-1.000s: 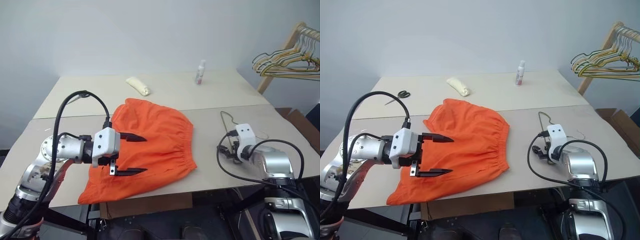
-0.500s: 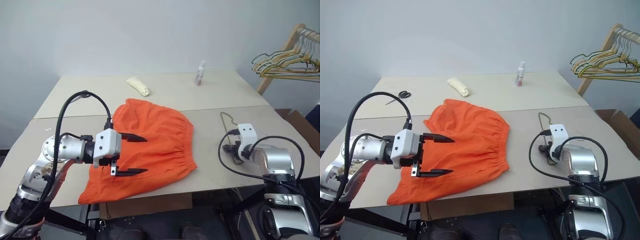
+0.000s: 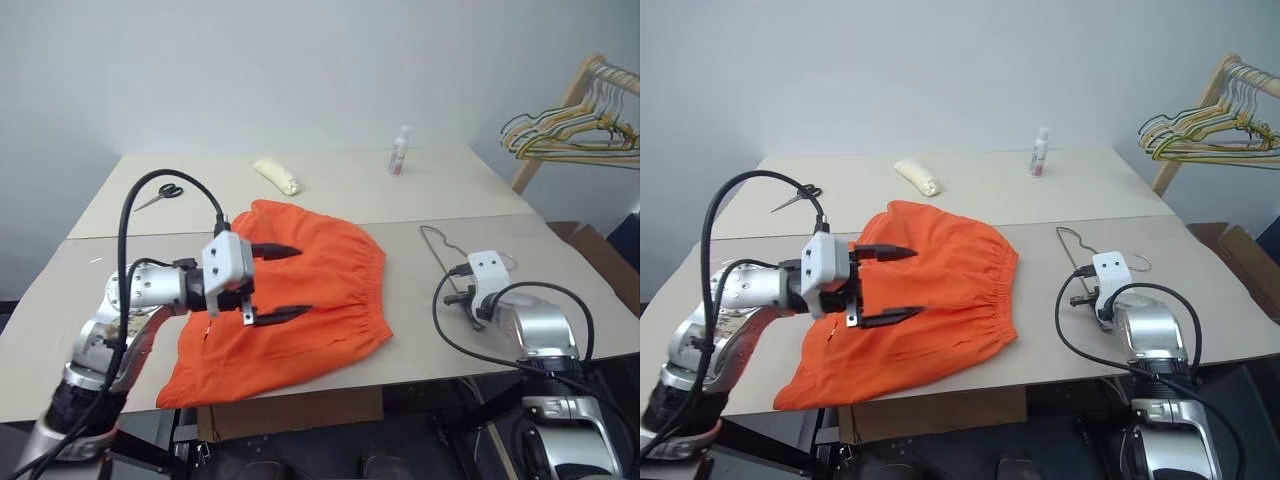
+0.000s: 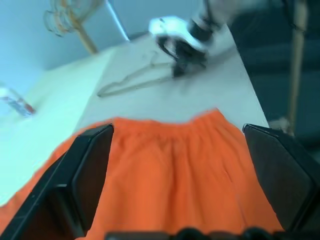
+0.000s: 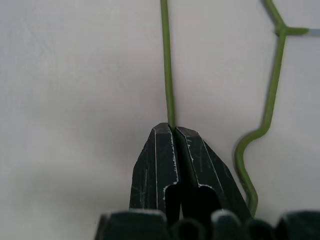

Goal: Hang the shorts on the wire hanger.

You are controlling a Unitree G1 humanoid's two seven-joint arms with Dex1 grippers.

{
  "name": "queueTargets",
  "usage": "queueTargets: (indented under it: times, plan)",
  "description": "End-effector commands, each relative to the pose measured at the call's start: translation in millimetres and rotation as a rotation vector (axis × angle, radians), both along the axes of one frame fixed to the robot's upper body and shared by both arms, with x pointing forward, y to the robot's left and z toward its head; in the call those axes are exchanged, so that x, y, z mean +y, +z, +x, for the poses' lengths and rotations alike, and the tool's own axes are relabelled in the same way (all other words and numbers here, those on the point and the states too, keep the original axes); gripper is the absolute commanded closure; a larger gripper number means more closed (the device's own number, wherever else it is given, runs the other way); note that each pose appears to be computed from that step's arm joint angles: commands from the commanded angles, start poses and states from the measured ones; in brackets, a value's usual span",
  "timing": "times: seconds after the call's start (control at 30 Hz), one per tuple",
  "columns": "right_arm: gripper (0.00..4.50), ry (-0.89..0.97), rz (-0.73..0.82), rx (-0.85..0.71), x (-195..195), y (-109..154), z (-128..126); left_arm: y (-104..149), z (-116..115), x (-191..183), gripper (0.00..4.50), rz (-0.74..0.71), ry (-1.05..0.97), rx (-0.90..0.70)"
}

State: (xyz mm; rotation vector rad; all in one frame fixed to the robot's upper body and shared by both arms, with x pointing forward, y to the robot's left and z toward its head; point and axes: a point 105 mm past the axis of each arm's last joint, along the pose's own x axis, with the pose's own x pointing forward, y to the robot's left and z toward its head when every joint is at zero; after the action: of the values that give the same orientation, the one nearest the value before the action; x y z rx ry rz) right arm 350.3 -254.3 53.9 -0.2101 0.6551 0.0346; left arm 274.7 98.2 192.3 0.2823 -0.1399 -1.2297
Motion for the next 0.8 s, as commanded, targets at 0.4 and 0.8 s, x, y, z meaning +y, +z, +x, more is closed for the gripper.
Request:
queueTargets:
  times: [0.4,0.8]
  plan:
    - [4.47,0.591,0.012,-0.815,124,174,-27,49,67,-25,0.0,-0.675,0.262,0.386]
    - [4.49,0.768,0.005,-0.875,161,158,-49,73,74,-13,0.18,-0.89,0.307,0.46]
